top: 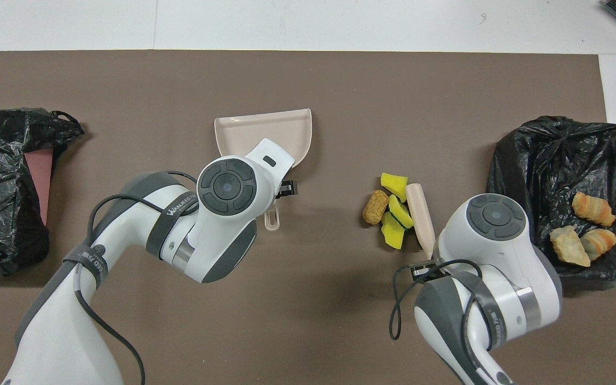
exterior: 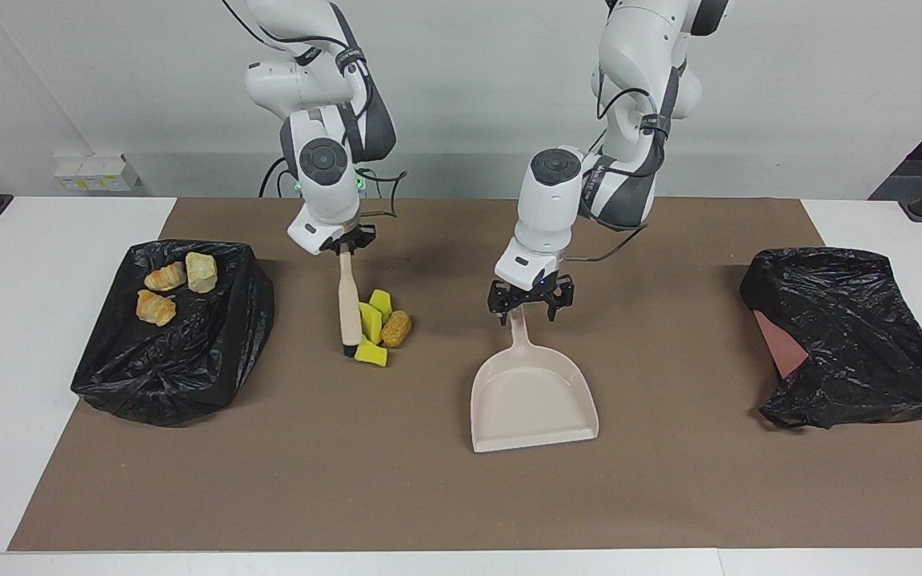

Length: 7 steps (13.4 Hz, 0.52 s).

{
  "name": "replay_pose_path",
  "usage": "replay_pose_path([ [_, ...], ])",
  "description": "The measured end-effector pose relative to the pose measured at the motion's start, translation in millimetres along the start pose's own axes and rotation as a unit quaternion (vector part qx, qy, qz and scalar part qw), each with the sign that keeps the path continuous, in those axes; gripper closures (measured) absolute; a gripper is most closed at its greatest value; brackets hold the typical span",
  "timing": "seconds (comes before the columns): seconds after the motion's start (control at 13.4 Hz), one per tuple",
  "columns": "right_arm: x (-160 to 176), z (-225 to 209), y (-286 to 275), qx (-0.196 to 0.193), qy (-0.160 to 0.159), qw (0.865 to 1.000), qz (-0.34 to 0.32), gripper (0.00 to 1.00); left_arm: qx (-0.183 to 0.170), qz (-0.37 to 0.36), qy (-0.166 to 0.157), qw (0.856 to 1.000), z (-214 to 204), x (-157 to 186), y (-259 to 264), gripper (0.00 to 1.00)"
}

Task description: Sweep and dump trash in bin

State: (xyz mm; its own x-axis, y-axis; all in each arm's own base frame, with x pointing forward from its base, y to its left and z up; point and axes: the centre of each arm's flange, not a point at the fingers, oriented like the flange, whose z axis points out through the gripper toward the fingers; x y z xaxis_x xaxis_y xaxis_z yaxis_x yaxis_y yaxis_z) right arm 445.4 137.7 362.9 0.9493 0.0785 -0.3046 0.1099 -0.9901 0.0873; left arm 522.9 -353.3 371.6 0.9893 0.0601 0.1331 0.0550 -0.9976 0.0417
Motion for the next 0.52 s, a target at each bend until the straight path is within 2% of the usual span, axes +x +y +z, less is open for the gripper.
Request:
replay_pose_path([
  [0.22, -10, -37, 24, -0.004, -0.003, 1.000, 0.023, 0.74, 0.000, 0.008, -0.003, 1.000, 10, -14, 7, 0.00],
  [0.3, -18, -45, 30, -0.009, -0.005, 1.000, 0.029, 0.74, 0.000, 0.009, -0.004, 1.000, 11, -16, 9, 0.10],
  [0.52, -36, -36, 58, -0.011, -0.009, 0.999, 0.052, 0.74, 0.000, 0.010, -0.004, 1.000, 11, -17, 9, 0.53],
])
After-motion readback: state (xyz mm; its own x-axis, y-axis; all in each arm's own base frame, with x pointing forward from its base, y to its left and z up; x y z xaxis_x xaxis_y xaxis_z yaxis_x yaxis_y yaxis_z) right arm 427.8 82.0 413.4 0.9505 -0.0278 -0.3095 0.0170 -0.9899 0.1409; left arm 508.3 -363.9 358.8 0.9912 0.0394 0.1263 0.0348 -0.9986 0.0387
